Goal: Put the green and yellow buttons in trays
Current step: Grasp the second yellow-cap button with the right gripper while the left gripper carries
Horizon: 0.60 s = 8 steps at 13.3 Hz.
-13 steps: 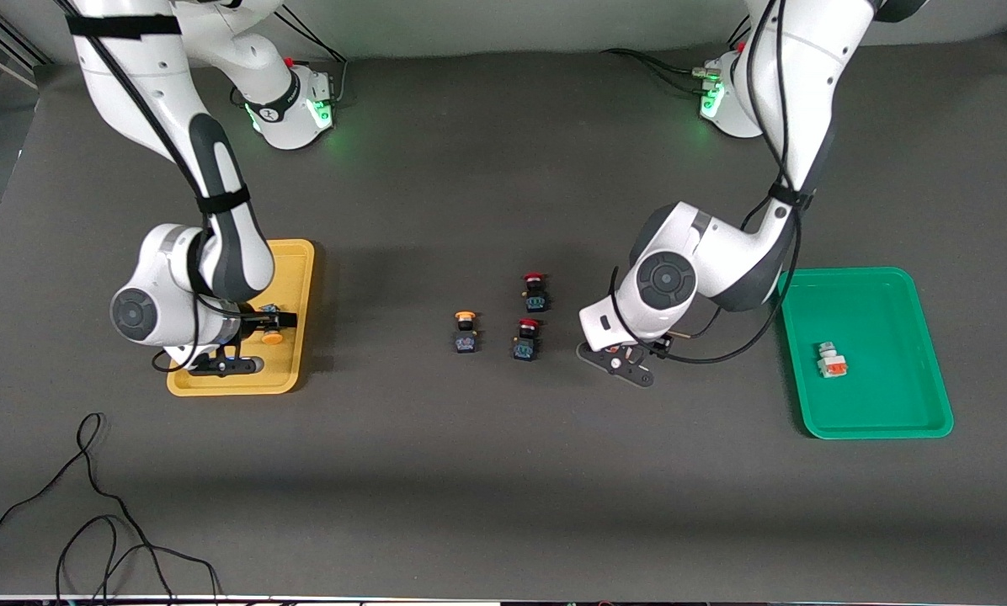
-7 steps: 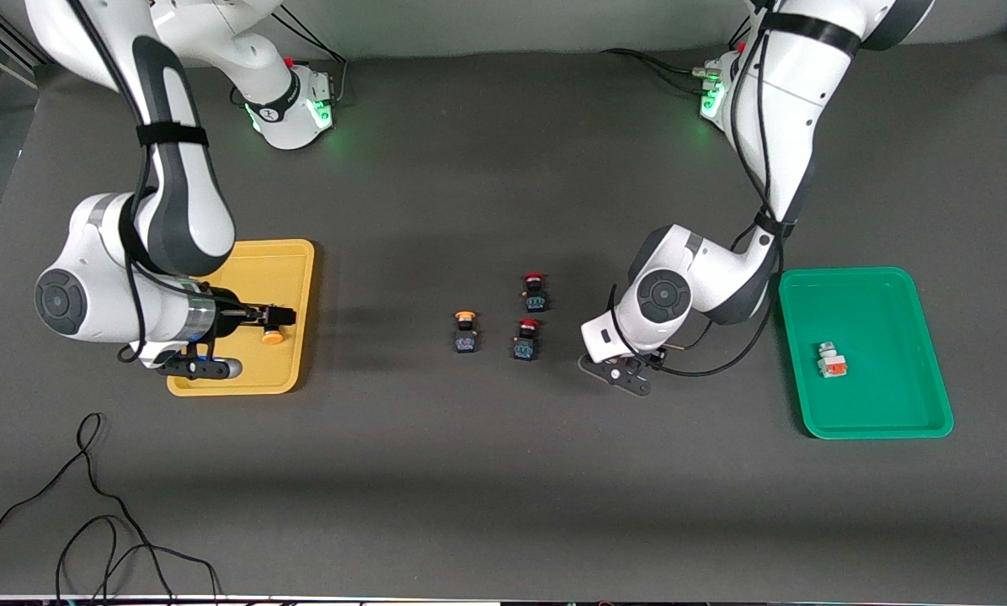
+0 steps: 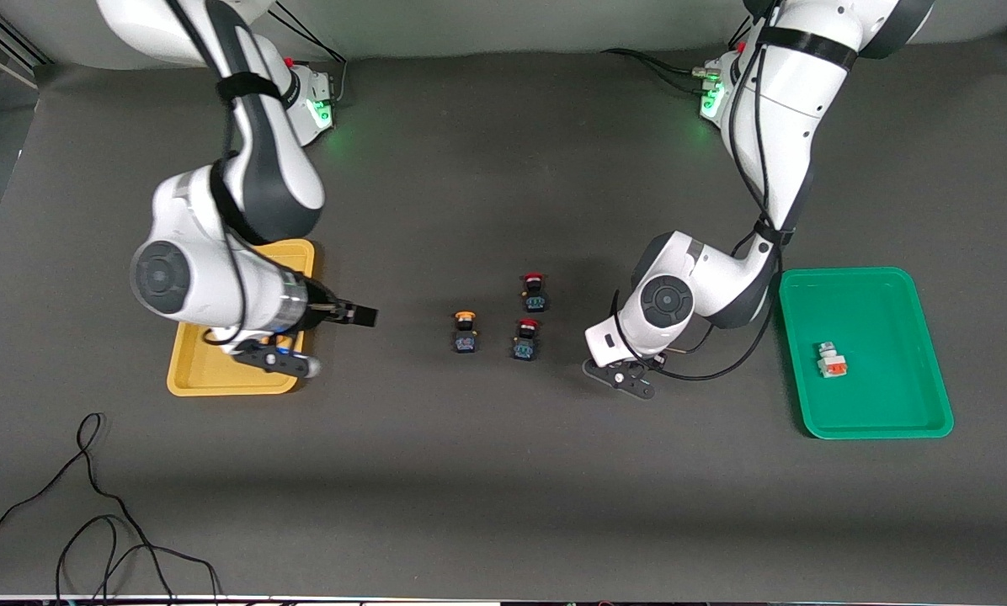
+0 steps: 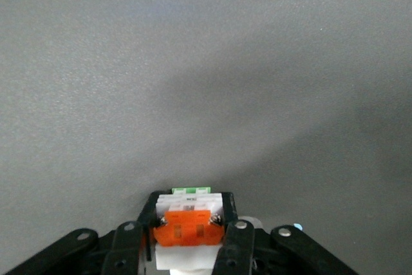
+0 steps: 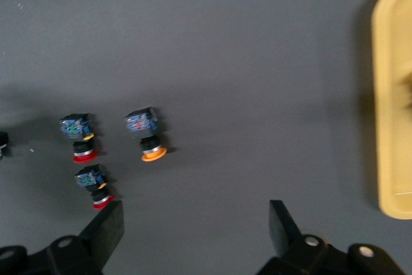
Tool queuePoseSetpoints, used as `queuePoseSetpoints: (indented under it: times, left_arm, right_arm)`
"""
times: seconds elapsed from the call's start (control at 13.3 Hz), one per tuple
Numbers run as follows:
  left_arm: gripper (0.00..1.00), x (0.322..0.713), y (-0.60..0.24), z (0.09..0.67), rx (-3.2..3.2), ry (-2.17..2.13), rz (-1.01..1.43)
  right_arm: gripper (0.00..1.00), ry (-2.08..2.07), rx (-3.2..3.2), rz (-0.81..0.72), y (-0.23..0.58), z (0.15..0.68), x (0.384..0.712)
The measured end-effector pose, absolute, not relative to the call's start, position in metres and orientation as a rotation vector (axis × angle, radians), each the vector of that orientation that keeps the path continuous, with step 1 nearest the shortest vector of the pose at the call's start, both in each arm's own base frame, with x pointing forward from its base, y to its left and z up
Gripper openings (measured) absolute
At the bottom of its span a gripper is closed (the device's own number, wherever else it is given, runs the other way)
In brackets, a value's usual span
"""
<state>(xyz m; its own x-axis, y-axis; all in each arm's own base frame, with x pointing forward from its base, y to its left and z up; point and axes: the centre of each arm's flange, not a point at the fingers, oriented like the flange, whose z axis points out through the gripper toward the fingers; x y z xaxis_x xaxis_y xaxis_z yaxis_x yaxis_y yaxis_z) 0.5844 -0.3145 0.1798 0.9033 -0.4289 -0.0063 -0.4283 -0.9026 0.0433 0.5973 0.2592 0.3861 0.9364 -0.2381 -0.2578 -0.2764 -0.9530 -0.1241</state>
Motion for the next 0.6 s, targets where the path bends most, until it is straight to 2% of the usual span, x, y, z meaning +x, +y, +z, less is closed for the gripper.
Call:
queuePoseSetpoints:
  times: [0.15, 0.3, 0.6]
  left_arm:
    - [0.41, 0.589, -0.31, 0.192, 3.03, -0.66, -0.011]
    - [0.41, 0.596, -0.296, 0.23, 3.056, -0.601, -0.039]
    - [0.41, 0.586, -0.273, 0.369, 3.132, -0.434, -0.084]
  right_arm:
    - [1.0, 0.375, -2.961, 0.331, 0.295, 0.371, 0.595]
    - [1.0, 0.356, -2.962, 0.294, 0.321, 0.352, 0.594]
    - [1.0, 0.324, -2.995, 0.21, 0.362, 0.292, 0.587]
